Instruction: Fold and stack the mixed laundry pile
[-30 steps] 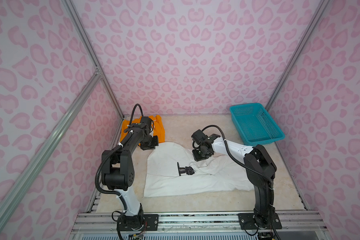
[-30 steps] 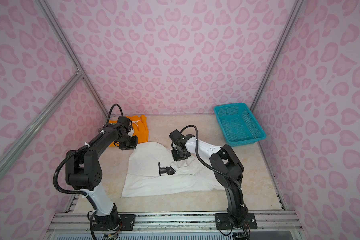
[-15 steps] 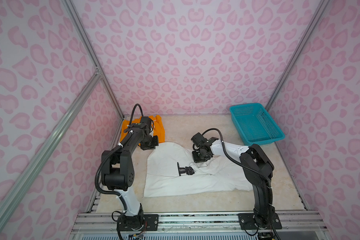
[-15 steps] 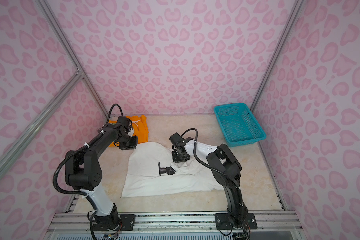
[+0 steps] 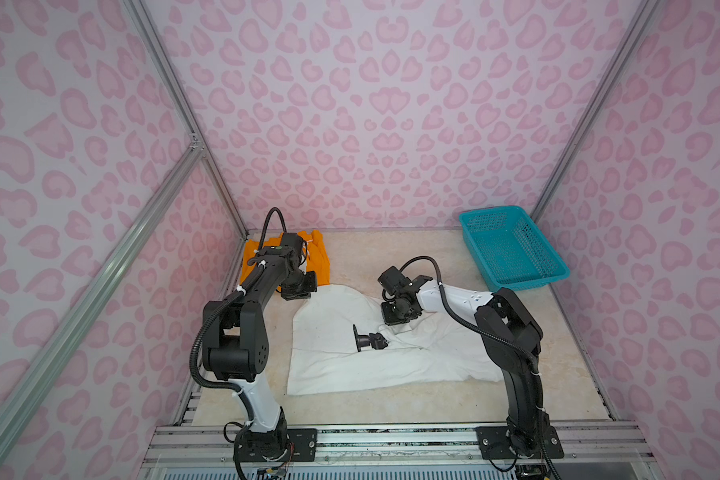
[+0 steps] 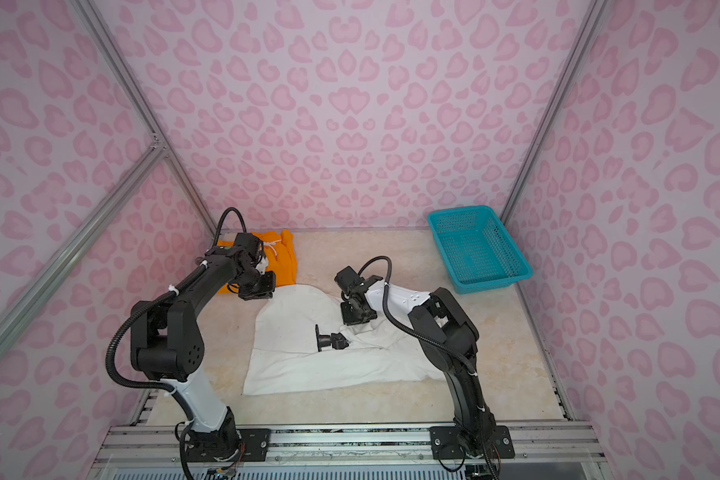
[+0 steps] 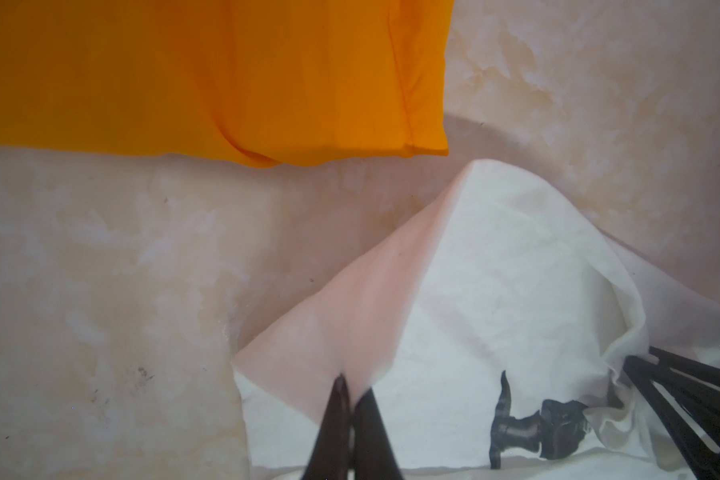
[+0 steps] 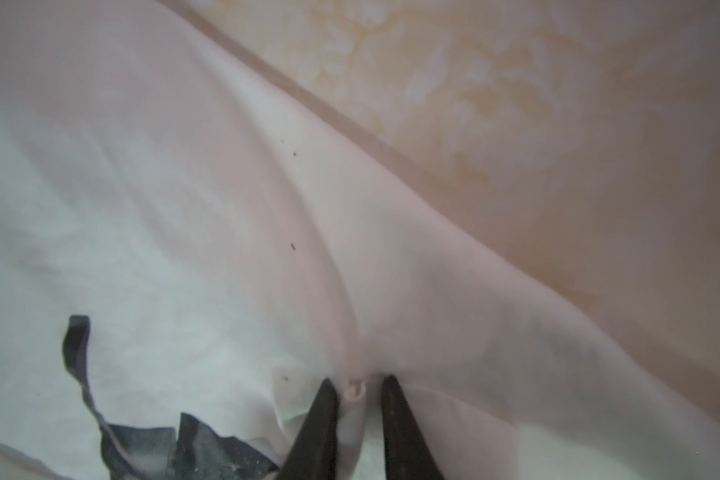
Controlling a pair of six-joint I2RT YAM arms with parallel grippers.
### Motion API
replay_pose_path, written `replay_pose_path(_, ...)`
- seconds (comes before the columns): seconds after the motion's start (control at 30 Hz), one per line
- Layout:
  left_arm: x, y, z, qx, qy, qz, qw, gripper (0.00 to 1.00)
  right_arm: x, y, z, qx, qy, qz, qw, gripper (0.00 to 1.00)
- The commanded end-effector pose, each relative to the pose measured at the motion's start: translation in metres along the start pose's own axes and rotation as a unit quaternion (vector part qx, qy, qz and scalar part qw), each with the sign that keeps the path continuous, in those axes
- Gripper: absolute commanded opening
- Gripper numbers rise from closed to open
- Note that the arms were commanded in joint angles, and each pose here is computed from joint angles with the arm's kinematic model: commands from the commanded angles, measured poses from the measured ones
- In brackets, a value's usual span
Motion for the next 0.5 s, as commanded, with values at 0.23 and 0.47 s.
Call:
replay_pose_path(0.23, 0.003, 0.002, -0.001, -0.003, -0.003, -0.005, 1.0, 0.03, 0.031, 0.005, -0.012, 0.013, -0.021, -0.015, 1.0, 0.1)
replay_pose_path(0.47, 0.005, 0.002, 0.0, -0.005, -0.001, -0.005, 1.0, 0.03, 0.062, 0.016, -0.024, 0.021, 0.006, -0.031, 0.999, 0.0)
Point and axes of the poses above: each gripper's point midway between its finger pads, its own x axis back along the fingers, its own z axis along the line the jaws close on, y = z × x, the point moved 2 cm from there along x, back along the fingers, and after that the axes turned 1 degree about x, right-handed, at the moved point
